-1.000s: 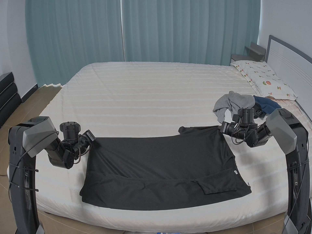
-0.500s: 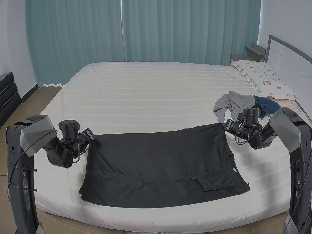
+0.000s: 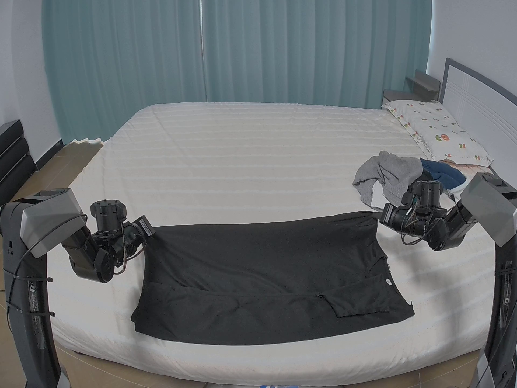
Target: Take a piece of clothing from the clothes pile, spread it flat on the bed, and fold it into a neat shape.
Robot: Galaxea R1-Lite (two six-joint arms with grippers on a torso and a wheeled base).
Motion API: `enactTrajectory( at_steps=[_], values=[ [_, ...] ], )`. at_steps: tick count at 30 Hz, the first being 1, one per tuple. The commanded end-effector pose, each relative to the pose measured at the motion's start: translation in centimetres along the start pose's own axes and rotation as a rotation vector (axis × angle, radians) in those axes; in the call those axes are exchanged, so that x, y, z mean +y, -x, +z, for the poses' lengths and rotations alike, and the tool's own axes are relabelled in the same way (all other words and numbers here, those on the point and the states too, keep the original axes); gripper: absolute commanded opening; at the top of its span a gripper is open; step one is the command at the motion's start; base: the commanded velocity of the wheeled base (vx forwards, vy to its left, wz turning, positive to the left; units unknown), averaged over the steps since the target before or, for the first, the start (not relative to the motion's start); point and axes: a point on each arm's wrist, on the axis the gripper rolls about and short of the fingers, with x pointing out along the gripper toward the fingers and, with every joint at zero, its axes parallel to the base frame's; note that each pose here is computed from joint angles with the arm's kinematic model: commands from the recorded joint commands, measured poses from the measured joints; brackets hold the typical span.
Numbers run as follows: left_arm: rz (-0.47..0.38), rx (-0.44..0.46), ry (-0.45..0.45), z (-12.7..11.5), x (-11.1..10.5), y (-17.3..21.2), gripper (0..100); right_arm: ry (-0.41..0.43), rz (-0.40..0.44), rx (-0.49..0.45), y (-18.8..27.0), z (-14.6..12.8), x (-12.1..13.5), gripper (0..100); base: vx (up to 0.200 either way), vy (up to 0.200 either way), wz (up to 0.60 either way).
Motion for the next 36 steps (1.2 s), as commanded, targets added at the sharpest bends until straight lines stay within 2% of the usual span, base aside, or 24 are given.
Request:
enactTrajectory(
  at_steps=[1,9,11,13,15,22,27,28,30,31,36],
  values=[
    [-0.008,-0.006,-0.009,0.4,-0.3,1.9,0,0.002,0.022,0.006,3.2,0.9,0.6,0,0.000,0.000,0.00],
    [0.010,0.031,-0.050,-0.9,0.4,3.4,0,0.035,0.020,0.082,6.5,-0.6,-0.1,0,0.000,0.000,0.00],
    [0.038,0.087,-0.107,-2.2,1.1,4.5,0,0.059,0.006,0.130,7.4,-2.0,-0.6,0,0.000,0.000,0.00],
    [0.044,0.098,-0.121,-2.5,1.3,4.8,0,0.063,0.003,0.147,7.6,-2.5,-0.9,0,0.000,0.000,0.00],
    [0.045,0.127,-0.162,-3.9,1.6,5.7,0,0.091,-0.009,0.195,8.1,-3.9,-1.3,0,0.000,0.000,0.00],
    [0.035,0.187,-0.214,-6.6,1.8,7.7,0,0.124,-0.032,0.276,9.0,-6.1,-1.9,0,0.000,0.000,0.00],
    [0.039,0.218,-0.224,-7.6,1.7,8.5,0,0.138,-0.046,0.305,9.3,-7.0,-2.2,0,0.000,0.000,0.00],
    [0.042,0.222,-0.227,-7.7,1.7,8.5,100,0.139,-0.048,0.309,9.3,-7.1,-2.2,0,0.000,0.000,0.00],
    [0.040,0.228,-0.229,-7.9,1.6,8.7,100,0.141,-0.049,0.313,9.3,-7.2,-2.3,0,0.000,0.000,0.00],
    [0.041,0.232,-0.231,-8.0,1.6,8.9,100,0.138,-0.055,0.319,9.5,-7.4,-2.3,100,0.000,0.000,0.00],
    [0.064,0.233,-0.236,-8.0,1.5,9.7,100,0.139,-0.055,0.290,9.7,-6.8,-2.0,100,0.000,0.000,0.00]
  ],
)
